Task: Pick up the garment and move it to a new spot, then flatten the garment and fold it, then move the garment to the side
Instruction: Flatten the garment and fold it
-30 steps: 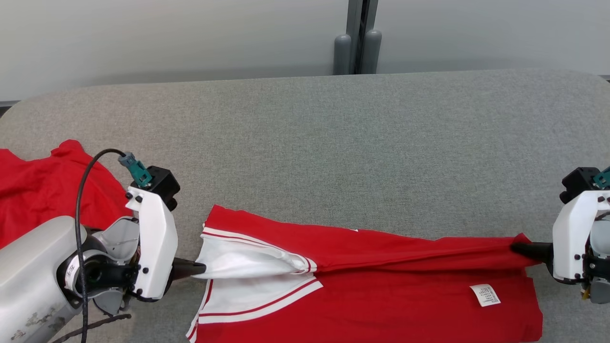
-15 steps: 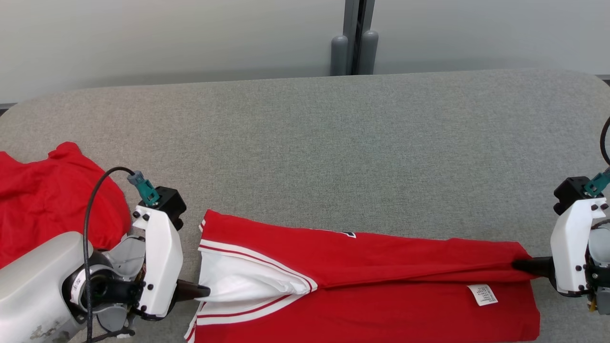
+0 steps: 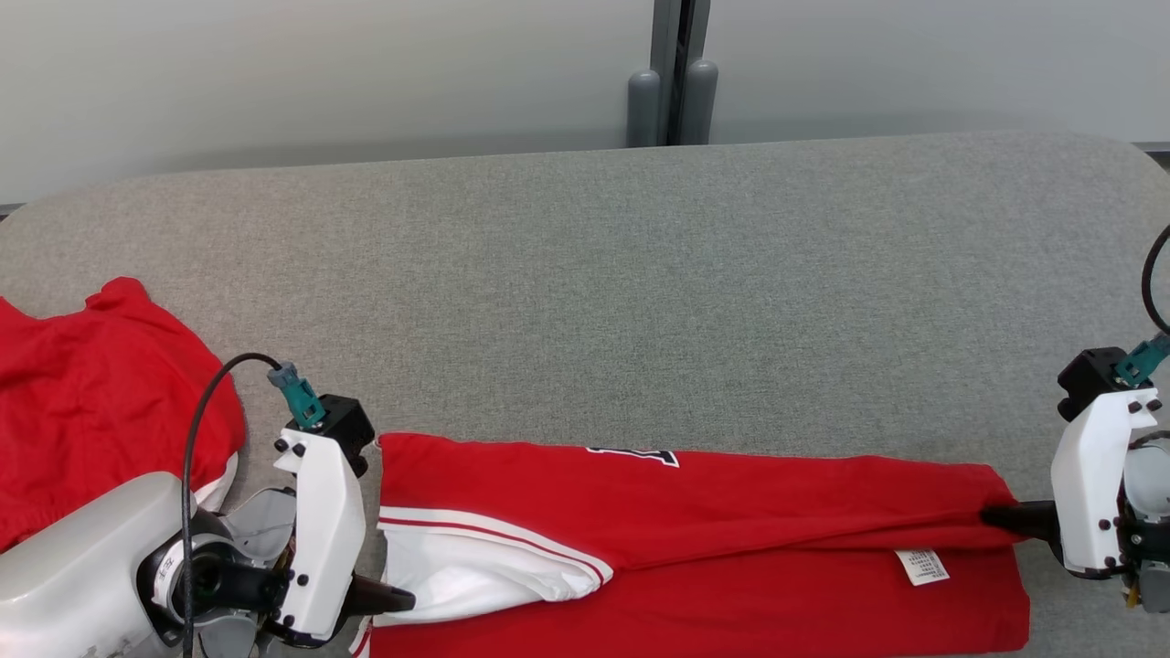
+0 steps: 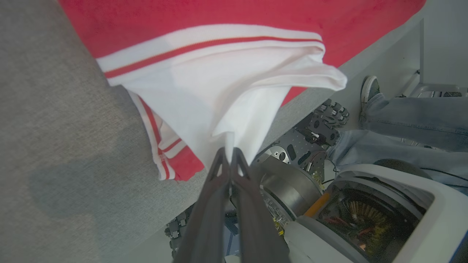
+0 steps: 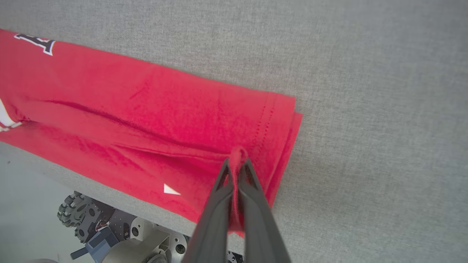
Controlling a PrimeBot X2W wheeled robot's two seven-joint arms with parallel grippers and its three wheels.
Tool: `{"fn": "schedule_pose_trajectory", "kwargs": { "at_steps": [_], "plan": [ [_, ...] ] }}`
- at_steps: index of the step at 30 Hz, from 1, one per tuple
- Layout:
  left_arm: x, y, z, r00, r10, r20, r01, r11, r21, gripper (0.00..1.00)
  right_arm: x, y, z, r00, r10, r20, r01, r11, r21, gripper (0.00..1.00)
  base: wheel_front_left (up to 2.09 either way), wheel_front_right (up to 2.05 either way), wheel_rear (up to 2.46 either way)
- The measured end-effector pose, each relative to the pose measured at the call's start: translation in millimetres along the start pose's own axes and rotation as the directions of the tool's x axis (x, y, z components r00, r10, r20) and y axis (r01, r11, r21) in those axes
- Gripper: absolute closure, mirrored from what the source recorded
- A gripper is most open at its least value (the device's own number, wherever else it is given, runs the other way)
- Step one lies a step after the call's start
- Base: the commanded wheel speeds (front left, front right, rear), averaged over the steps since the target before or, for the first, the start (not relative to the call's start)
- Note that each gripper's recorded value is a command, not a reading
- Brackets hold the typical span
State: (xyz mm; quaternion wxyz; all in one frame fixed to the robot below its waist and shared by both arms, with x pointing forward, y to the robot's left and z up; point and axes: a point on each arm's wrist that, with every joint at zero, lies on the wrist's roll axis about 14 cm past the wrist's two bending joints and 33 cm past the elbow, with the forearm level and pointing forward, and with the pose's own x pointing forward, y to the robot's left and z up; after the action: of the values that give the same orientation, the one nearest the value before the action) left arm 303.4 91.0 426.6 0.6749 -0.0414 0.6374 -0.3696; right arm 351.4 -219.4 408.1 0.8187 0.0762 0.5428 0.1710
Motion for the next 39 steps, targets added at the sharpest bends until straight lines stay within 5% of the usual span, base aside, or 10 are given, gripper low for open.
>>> {"fn": "schedule_pose_trajectory", "kwargs": {
  "at_steps": [2, 3, 4, 5, 6, 7, 14, 25, 39],
  "plan": [
    [1, 0, -2, 1.000, -0.002, -0.006, 0.002, 1.000, -0.001, 1.00, 0, 0, -2, 1.000, 0.000, -0.001, 0.000, 1.000, 0.002, 0.64, 0.00, 0.00, 0.00],
    [2, 0, -4, 1.000, -0.003, -0.010, 0.003, 1.000, -0.004, 0.80, 0, 1, -1, 1.000, 0.001, 0.001, -0.001, 1.000, 0.001, 0.52, 0.00, 0.00, 0.00],
    [3, -1, -6, 1.000, -0.004, -0.015, 0.004, 1.000, -0.007, 0.35, -1, 1, 0, 1.000, 0.000, 0.004, 0.000, 1.000, -0.001, 0.35, 0.00, 0.00, 0.00],
    [4, -1, -7, 1.000, -0.005, -0.017, 0.005, 1.000, -0.008, 0.00, -2, 0, 0, 1.000, -0.004, 0.011, 0.004, 1.000, -0.004, 0.13, 0.00, 0.00, 0.00],
    [4, -1, -7, 1.000, -0.004, -0.017, 0.004, 1.000, -0.007, 0.00, -3, -1, 1, 1.000, -0.008, 0.019, 0.008, 1.000, -0.007, 0.01, 0.00, 0.00, 0.00],
    [4, -1, -8, 1.000, -0.004, -0.017, 0.004, 1.000, -0.007, 0.00, -4, -1, 0, 1.000, -0.010, 0.026, 0.010, 1.000, -0.009, 0.00, 0.00, 0.00, 0.00],
    [1, -3, -12, 1.000, -0.008, -0.009, 0.008, 1.000, -0.017, 0.00, -16, 2, -7, 0.997, 0.005, 0.077, -0.004, 1.000, -0.017, 0.00, 0.00, 0.00, 0.00],
    [-29, -7, 33, 0.969, -0.001, 0.246, -0.004, 1.000, 0.020, 0.00, -55, 0, 17, 0.946, 0.019, 0.325, -0.031, 0.999, 0.030, 0.00, 0.00, 0.00, 0.00],
    [-67, 6, 83, 0.746, 0.040, 0.665, -0.050, 0.999, -0.004, 0.00, -87, -42, 56, 0.668, -0.199, 0.717, 0.040, 0.972, 0.233, 0.00, 0.00, 0.00, 0.00]
  ]
}}
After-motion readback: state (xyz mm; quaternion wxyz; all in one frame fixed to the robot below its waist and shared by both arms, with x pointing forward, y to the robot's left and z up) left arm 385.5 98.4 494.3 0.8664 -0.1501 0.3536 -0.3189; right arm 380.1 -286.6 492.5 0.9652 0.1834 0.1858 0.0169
